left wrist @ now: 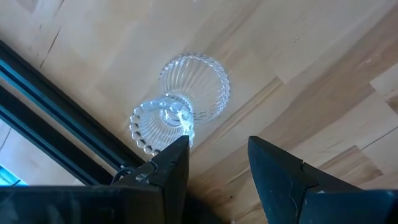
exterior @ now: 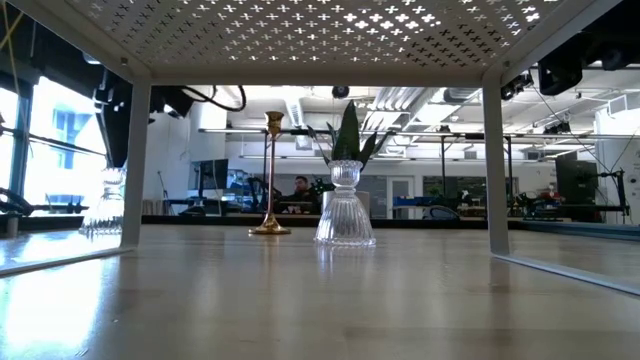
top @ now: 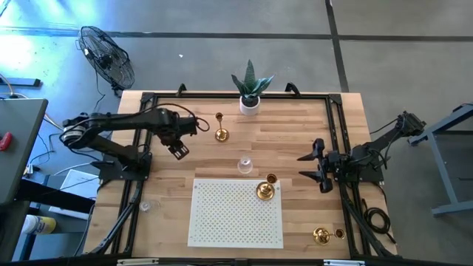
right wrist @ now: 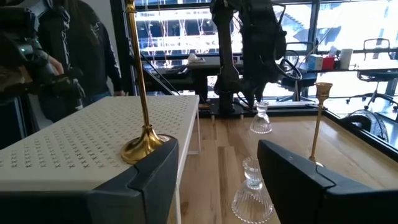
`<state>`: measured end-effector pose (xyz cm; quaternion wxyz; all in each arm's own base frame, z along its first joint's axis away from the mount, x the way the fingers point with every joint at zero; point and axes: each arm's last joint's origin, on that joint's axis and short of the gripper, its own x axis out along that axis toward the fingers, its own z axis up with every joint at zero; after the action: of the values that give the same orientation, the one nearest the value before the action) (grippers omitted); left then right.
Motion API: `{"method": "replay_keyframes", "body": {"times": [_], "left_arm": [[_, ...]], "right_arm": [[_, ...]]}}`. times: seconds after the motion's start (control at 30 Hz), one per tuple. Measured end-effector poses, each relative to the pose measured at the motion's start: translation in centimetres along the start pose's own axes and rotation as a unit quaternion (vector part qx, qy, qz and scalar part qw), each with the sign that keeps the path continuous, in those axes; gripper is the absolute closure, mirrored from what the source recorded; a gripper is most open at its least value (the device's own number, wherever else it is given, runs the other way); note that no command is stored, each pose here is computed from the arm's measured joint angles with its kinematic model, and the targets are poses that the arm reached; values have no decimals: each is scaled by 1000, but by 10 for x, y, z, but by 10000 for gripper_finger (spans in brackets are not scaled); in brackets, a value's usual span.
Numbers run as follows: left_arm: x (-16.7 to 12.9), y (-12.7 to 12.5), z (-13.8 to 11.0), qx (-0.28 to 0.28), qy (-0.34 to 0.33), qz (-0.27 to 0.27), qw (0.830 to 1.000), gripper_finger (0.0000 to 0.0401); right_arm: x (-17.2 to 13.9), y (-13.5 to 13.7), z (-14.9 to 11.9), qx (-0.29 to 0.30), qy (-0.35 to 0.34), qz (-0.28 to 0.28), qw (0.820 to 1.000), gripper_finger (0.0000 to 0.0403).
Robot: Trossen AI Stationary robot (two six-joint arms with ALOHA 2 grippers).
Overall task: Pick & Place candle stick holders
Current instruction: Put the top left glass candle holder on the shelf
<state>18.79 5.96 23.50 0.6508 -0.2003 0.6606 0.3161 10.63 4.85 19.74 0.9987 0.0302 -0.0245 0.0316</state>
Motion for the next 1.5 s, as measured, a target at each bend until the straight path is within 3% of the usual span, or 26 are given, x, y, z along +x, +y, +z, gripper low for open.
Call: {"method": "replay_keyframes", "body": {"times": [1.3, 1.5], "left_arm": [[1, 0, 1, 9, -3, 16, 1000, 242], [9, 11, 3, -22, 12, 16, 1000, 242]], "right_arm": [[0, 1, 0, 6, 1, 12, 1000, 191], [0, 1, 0, 6, 1, 20, 1000, 192]]}}
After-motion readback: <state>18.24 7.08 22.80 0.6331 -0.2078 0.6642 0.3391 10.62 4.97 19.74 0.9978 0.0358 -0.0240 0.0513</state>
